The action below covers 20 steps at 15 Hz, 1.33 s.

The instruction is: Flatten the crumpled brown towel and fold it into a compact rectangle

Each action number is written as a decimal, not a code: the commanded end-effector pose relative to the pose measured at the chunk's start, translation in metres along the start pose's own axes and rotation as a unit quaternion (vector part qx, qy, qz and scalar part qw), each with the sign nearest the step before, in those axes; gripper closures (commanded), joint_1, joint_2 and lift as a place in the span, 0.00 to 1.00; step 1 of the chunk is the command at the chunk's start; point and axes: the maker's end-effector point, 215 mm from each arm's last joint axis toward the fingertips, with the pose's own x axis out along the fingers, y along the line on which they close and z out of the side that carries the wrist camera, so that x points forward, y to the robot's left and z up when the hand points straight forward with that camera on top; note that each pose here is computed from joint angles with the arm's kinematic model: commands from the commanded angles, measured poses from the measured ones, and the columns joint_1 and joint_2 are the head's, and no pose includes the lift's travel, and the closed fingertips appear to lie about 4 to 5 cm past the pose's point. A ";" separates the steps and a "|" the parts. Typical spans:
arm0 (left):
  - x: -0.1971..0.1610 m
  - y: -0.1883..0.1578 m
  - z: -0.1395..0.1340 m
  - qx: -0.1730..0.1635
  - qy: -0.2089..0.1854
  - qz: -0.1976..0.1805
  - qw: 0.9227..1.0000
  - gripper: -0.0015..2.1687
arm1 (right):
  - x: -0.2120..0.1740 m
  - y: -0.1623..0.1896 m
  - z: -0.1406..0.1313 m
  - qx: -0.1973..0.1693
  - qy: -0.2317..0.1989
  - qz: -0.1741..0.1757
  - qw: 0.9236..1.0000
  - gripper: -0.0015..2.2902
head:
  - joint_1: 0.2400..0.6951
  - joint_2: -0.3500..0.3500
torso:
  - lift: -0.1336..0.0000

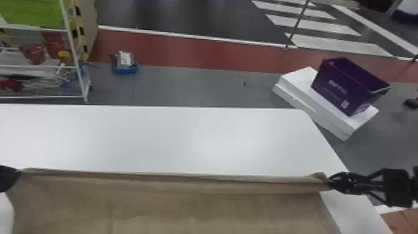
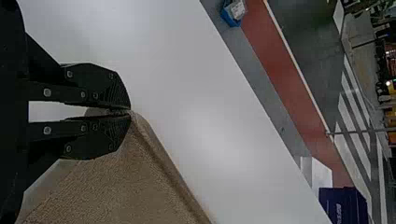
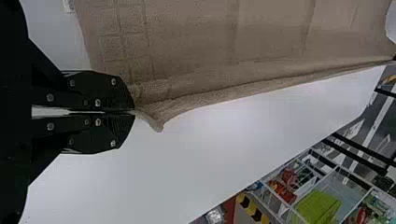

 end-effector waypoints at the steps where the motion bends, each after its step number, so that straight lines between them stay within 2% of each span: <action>1: 0.012 0.011 0.015 -0.001 -0.011 0.005 1.000 0.47 | -0.003 -0.012 0.003 0.013 -0.008 -0.017 1.000 0.48 | 1.00 0.13 | 0.07; 5: 0.041 0.025 0.049 0.006 -0.025 0.009 1.000 0.47 | -0.005 -0.044 0.007 0.038 -0.019 -0.062 0.997 0.48 | 1.00 0.13 | 0.07; 7: 0.054 0.022 0.063 0.014 -0.027 0.008 1.000 0.47 | -0.005 -0.052 0.011 0.034 -0.022 -0.071 0.997 0.48 | 1.00 0.13 | 0.07; 9: 0.061 0.014 0.077 0.018 -0.030 0.001 0.999 0.47 | -0.003 -0.052 0.014 0.034 -0.023 -0.066 0.997 0.48 | 1.00 0.12 | 0.07; 12: 0.063 -0.001 0.070 0.025 -0.018 -0.020 0.999 0.47 | 0.001 -0.034 0.009 0.032 -0.019 -0.046 0.998 0.48 | 1.00 0.09 | 0.07; 15: 0.072 -0.018 0.071 0.041 -0.007 -0.032 0.999 0.27 | 0.003 -0.030 0.010 0.030 -0.021 -0.044 0.998 0.48 | 1.00 0.07 | 0.07; 20: 0.105 -0.045 0.086 0.087 0.016 -0.043 0.995 0.26 | 0.008 -0.025 0.012 0.028 -0.024 -0.037 0.999 0.48 | 1.00 0.03 | 0.07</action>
